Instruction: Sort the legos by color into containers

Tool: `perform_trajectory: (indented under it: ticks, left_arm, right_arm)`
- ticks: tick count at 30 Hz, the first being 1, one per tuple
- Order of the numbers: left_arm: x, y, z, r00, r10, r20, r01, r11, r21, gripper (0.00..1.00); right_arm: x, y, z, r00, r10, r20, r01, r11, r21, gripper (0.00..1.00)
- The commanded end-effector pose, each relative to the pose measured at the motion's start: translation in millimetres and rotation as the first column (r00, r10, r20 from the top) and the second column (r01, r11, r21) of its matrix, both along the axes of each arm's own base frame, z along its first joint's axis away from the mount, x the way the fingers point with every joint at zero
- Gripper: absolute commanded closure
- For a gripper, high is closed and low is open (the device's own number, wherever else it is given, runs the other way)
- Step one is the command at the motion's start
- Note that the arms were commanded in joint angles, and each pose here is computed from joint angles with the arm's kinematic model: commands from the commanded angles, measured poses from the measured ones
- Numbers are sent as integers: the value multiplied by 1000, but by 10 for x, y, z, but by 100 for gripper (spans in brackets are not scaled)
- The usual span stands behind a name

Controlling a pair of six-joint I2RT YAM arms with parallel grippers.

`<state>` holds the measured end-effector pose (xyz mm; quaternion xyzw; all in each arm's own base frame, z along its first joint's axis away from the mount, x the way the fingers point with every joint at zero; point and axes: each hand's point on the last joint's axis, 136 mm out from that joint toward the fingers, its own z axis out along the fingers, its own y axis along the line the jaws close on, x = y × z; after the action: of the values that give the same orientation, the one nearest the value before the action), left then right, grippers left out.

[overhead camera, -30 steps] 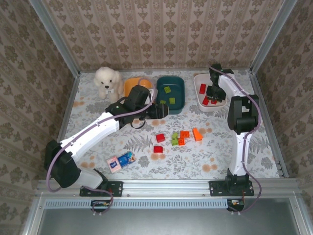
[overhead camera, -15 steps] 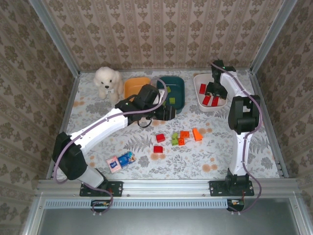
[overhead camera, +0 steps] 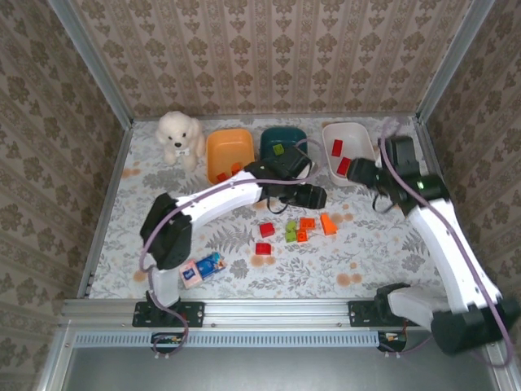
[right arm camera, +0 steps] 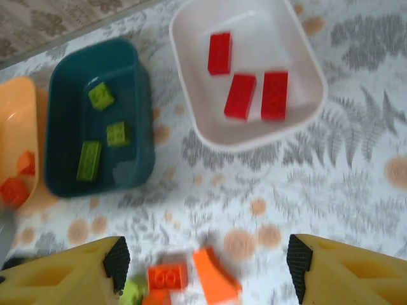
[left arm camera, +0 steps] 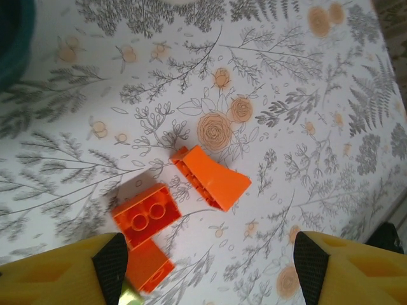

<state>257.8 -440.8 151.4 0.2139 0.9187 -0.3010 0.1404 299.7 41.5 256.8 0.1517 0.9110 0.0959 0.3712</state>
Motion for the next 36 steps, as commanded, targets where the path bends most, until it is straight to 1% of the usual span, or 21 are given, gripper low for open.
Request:
perform_trajectory:
  ticks: [1, 3, 5, 7, 10, 12, 13, 18, 31, 36]
  left_arm:
    - [-44, -211, -70, 989, 103, -107, -99, 994, 37, 27]
    - [-76, -291, -183, 973, 157, -169, -143, 985, 94, 28]
    - [-142, -322, -324, 946, 220, -237, -183, 969, 165, 29]
    - [-187, -313, -413, 921, 278, -275, -219, 949, 226, 30]
    - [-223, -296, -508, 884, 348, -313, -264, 923, 281, 31]
    - [-230, -293, -545, 868, 378, -321, -285, 910, 302, 31]
    - [-220, -296, -550, 861, 396, -320, -300, 903, 309, 31]
    - [-227, -473, -652, 839, 408, -361, -316, 904, 287, 34]
    - [-216, -611, -946, 817, 425, -389, -315, 895, 317, 44]
    - [-215, -638, -1052, 813, 426, -397, -308, 893, 327, 50]
  right_arm:
    - [-554, 83, -295, 994, 34, -99, -27, 997, 74, 29]
    - [-838, 95, -329, 991, 54, -121, -42, 994, 103, 28]
    - [-1067, 96, -314, 989, 72, -128, -56, 991, 125, 27]
    - [-1208, 107, -271, 988, 90, -126, -72, 988, 140, 26]
    - [-1347, 129, -238, 985, 116, -130, -95, 983, 156, 26]
    - [-1406, 136, -219, 984, 126, -122, -106, 981, 162, 25]
    - [-1423, 151, -193, 985, 137, -106, -118, 979, 169, 24]
    - [-1465, 224, -44, 984, 179, -24, -171, 965, 200, 19]
    - [-1465, 200, -21, 987, 161, -27, -153, 968, 199, 19]
    - [-1434, 208, -39, 986, 162, -32, -152, 968, 199, 19]
